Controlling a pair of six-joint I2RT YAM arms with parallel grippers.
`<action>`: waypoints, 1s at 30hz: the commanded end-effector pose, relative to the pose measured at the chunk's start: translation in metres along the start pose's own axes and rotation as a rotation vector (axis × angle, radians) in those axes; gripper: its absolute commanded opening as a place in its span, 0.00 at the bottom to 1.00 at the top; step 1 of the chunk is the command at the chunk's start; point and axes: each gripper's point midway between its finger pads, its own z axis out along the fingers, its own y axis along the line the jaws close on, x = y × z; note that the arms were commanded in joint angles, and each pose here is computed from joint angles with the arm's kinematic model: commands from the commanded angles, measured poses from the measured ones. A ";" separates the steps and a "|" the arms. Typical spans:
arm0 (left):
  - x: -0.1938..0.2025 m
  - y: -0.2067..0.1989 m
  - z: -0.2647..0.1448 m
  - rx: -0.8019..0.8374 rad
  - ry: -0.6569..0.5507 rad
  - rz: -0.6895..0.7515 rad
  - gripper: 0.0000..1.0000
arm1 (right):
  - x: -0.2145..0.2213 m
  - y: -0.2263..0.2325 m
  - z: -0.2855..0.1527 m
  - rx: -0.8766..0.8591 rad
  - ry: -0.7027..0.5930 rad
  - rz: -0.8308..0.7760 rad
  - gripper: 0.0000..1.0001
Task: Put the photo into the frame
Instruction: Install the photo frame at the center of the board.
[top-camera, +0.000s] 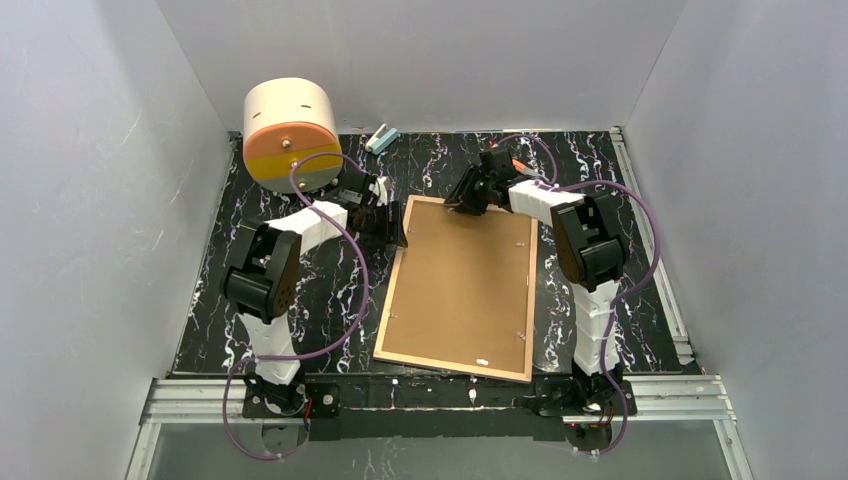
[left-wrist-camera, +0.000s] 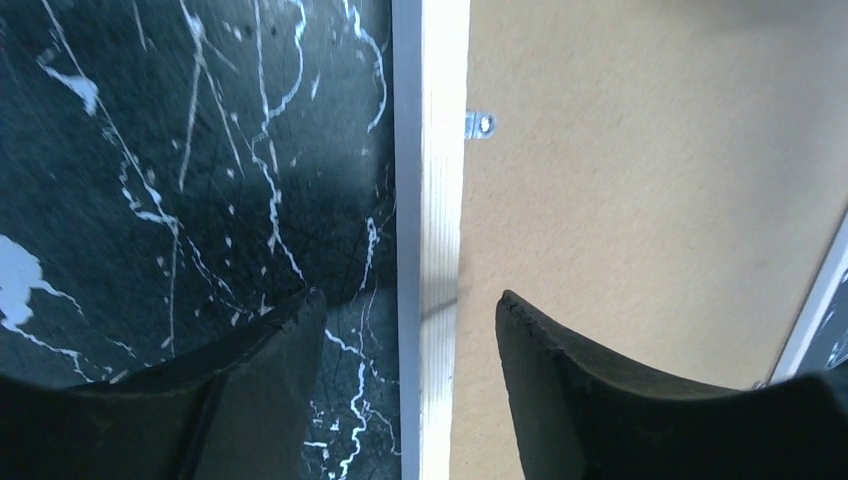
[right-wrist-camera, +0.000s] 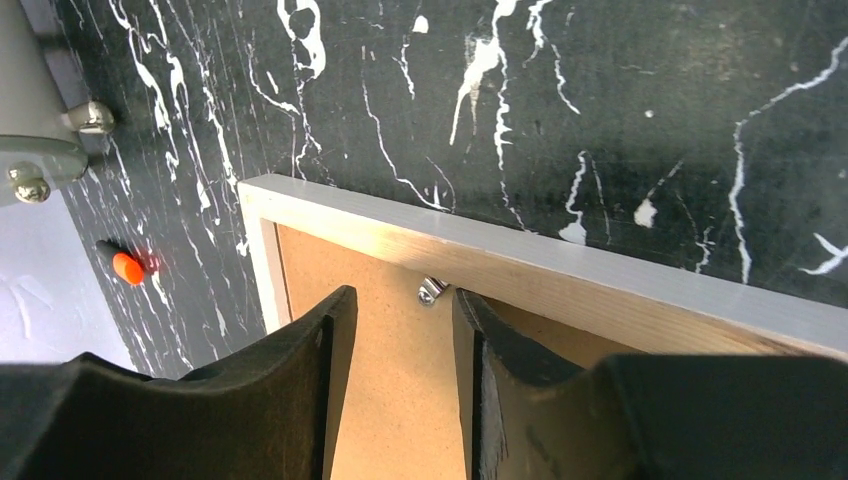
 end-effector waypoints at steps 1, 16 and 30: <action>-0.038 -0.010 -0.007 0.051 -0.094 -0.016 0.64 | 0.000 -0.023 -0.003 0.119 0.011 0.078 0.49; -0.068 0.004 0.040 0.017 -0.118 -0.027 0.43 | 0.032 -0.020 0.018 0.044 0.133 0.303 0.42; -0.050 0.005 0.053 0.062 -0.041 0.029 0.21 | 0.027 -0.007 0.031 -0.126 0.085 0.248 0.35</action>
